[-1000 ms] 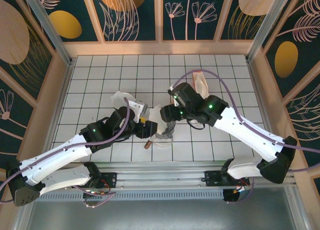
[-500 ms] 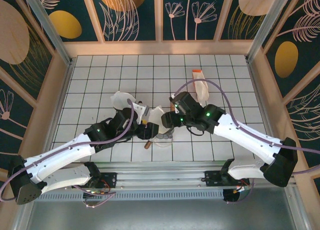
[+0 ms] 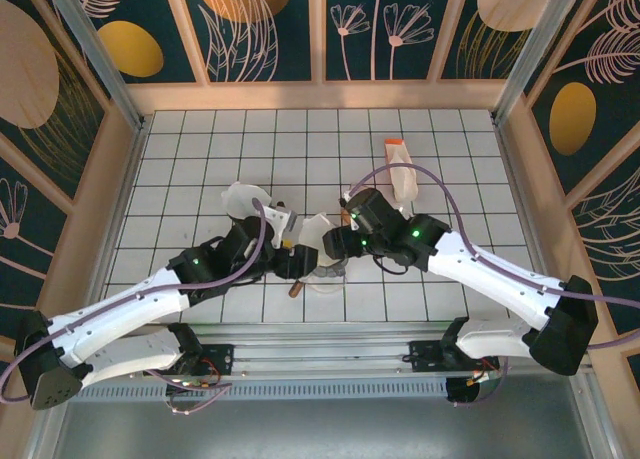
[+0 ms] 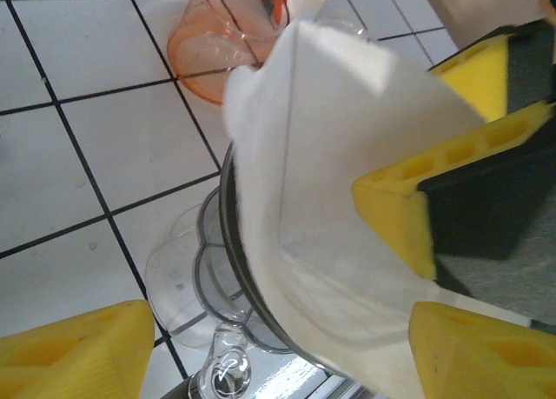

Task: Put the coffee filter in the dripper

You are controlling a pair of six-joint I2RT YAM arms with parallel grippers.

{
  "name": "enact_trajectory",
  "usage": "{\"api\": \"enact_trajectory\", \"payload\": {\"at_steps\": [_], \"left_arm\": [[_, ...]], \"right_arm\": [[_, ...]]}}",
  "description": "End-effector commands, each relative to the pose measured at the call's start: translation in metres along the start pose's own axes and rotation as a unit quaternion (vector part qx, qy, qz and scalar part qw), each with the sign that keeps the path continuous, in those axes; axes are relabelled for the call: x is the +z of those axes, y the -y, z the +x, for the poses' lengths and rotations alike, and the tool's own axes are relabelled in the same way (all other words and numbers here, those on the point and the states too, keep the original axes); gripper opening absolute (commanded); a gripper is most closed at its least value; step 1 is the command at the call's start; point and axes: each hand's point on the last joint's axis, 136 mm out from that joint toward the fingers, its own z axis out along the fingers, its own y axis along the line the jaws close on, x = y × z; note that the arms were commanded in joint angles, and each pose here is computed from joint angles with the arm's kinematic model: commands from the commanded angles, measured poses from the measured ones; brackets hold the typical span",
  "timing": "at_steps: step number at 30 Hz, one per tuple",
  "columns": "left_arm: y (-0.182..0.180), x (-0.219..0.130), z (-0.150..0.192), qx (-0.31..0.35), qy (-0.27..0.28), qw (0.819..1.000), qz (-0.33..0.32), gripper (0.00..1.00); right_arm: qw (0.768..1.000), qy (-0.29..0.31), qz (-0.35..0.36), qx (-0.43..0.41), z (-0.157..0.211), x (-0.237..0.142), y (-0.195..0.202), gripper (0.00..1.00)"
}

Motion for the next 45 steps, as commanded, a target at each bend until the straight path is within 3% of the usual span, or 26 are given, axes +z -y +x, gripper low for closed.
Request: {"api": "enact_trajectory", "payload": {"at_steps": [1,6,18,28,37,45], "left_arm": [[0.013,-0.022,-0.036,-0.015,0.055,0.998,0.022,0.74],[0.012,-0.020,-0.034,-0.025,0.043,0.998,0.046,0.70],[0.023,-0.018,-0.026,-0.028,0.031,0.995,0.089,0.78],[-0.001,-0.009,-0.015,-0.047,0.012,0.998,0.036,0.52],[-0.005,-0.003,-0.008,-0.049,0.001,0.998,0.030,0.49],[-0.005,-0.002,-0.008,-0.048,0.000,0.998,0.031,0.50]], "right_arm": [[1.000,0.020,-0.013,0.006,-0.007,-0.007,-0.005,0.68],[1.000,0.024,-0.017,0.004,-0.009,-0.008,-0.007,0.68],[1.000,0.024,-0.016,0.002,-0.010,-0.006,-0.007,0.69],[0.999,0.027,-0.019,0.001,-0.012,-0.007,-0.008,0.68],[0.995,0.084,-0.045,-0.003,-0.041,-0.039,-0.015,0.73],[0.996,0.061,-0.060,0.027,-0.030,-0.036,0.002,0.69]]}}
